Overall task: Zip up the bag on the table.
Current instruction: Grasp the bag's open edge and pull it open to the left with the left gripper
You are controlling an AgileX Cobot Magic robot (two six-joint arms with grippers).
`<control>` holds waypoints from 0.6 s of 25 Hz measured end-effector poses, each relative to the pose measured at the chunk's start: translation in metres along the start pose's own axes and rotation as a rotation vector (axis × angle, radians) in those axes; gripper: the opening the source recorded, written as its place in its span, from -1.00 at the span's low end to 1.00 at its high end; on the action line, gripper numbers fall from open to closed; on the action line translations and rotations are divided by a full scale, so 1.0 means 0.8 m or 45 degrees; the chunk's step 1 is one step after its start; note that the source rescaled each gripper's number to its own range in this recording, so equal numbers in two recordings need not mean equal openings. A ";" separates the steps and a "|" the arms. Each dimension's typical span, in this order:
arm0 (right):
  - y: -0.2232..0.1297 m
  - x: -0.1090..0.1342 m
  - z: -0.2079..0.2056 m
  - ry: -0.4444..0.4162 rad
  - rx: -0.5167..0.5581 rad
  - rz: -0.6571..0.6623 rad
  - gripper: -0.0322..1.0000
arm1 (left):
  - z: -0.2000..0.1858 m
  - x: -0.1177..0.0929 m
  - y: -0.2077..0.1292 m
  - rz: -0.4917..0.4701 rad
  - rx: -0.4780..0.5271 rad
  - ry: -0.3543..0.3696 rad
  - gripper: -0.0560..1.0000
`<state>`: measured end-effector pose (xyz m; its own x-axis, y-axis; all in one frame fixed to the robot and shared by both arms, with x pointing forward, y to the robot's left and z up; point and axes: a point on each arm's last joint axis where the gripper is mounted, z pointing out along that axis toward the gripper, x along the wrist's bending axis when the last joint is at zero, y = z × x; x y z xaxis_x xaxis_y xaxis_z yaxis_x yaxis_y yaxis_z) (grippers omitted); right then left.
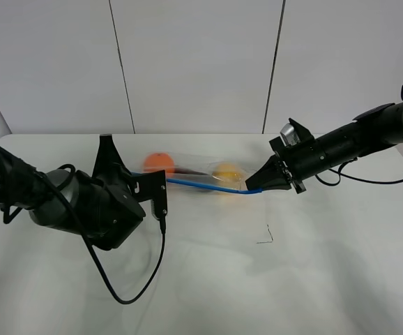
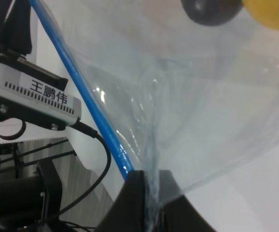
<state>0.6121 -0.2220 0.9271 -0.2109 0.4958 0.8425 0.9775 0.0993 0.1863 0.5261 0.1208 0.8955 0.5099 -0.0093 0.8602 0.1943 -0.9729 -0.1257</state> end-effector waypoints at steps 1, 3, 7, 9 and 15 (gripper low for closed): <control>0.000 0.000 0.000 0.000 0.000 0.000 -0.94 | 0.001 0.000 -0.001 -0.003 0.005 -0.001 -0.89; 0.000 0.000 0.000 -0.002 0.000 -0.001 -0.94 | 0.003 0.001 -0.004 -0.009 0.014 -0.002 -0.89; 0.000 0.000 0.000 0.002 -0.004 0.002 -0.94 | 0.006 0.002 -0.006 -0.010 0.015 -0.006 -0.89; 0.001 0.000 0.000 0.003 -0.006 0.003 -0.94 | 0.007 0.002 -0.006 -0.009 0.013 -0.007 -0.89; 0.001 0.000 0.000 0.003 -0.006 0.003 -0.94 | 0.007 0.002 -0.006 -0.010 0.008 -0.013 -0.88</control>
<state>0.6125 -0.2218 0.9274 -0.2090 0.4937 0.8442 0.9778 0.0940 0.1871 0.5304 0.1266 0.8947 0.5171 0.0012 0.8559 0.2034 -0.9715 -0.1216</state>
